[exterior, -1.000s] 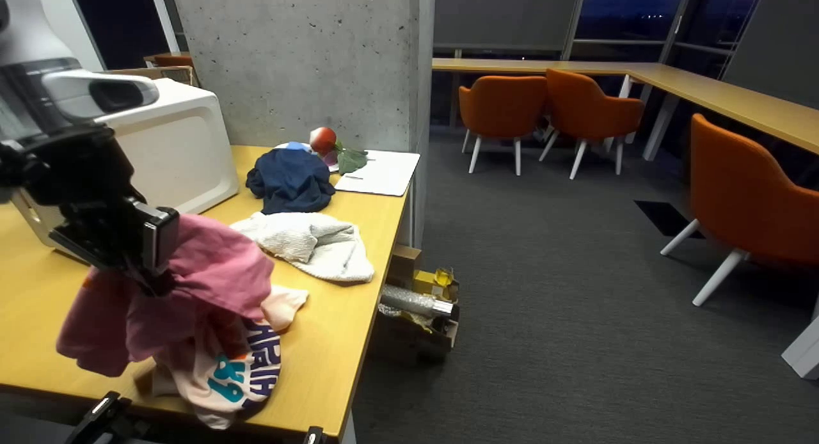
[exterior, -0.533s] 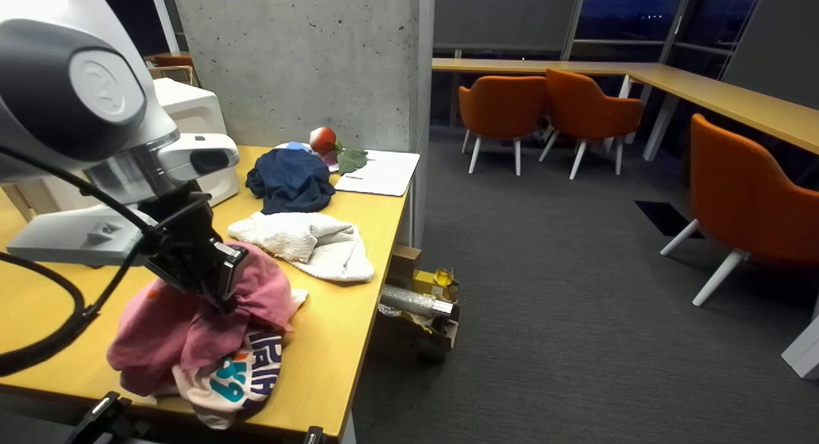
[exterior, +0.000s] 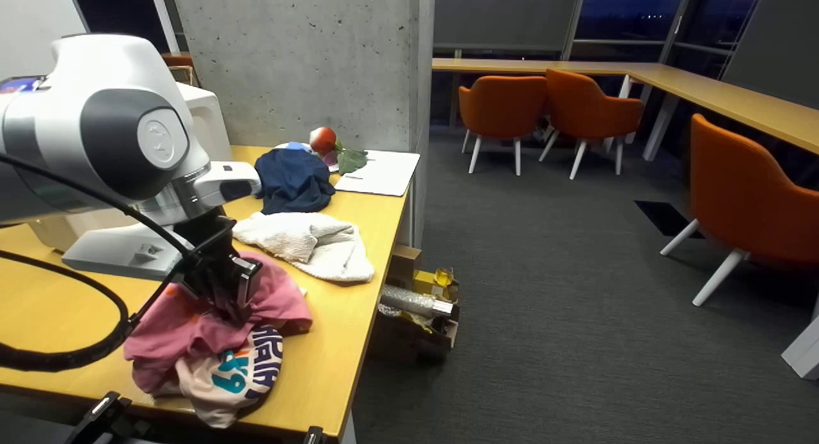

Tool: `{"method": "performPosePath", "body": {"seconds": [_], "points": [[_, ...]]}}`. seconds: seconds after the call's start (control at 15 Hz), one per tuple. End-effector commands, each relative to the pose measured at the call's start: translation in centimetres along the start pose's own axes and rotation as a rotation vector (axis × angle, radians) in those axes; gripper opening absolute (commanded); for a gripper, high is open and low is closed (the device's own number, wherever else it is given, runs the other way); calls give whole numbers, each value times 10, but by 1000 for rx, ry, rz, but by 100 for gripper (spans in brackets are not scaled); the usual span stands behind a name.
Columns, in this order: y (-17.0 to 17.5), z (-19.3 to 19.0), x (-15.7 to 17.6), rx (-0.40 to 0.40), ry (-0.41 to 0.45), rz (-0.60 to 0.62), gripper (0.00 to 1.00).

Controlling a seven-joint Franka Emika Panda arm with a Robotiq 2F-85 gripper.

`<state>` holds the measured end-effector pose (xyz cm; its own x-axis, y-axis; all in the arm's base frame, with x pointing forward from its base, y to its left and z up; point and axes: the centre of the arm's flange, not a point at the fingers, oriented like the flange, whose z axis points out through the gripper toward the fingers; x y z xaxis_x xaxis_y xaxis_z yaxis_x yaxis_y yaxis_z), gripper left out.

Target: Pile the clothing, radish and towel together.

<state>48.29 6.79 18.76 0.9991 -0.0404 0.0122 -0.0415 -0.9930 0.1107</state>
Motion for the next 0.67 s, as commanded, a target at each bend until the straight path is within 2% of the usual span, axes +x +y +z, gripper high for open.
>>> {"method": "performPosePath", "body": {"seconds": [0.0,0.33,0.4,0.6], "points": [[-3,-19,-5,58,-16,-5,60],[1,-63,-13,76,31,7,96],[2,-72,-15,78,39,7,100],[5,-93,-14,61,76,4,100]]}}
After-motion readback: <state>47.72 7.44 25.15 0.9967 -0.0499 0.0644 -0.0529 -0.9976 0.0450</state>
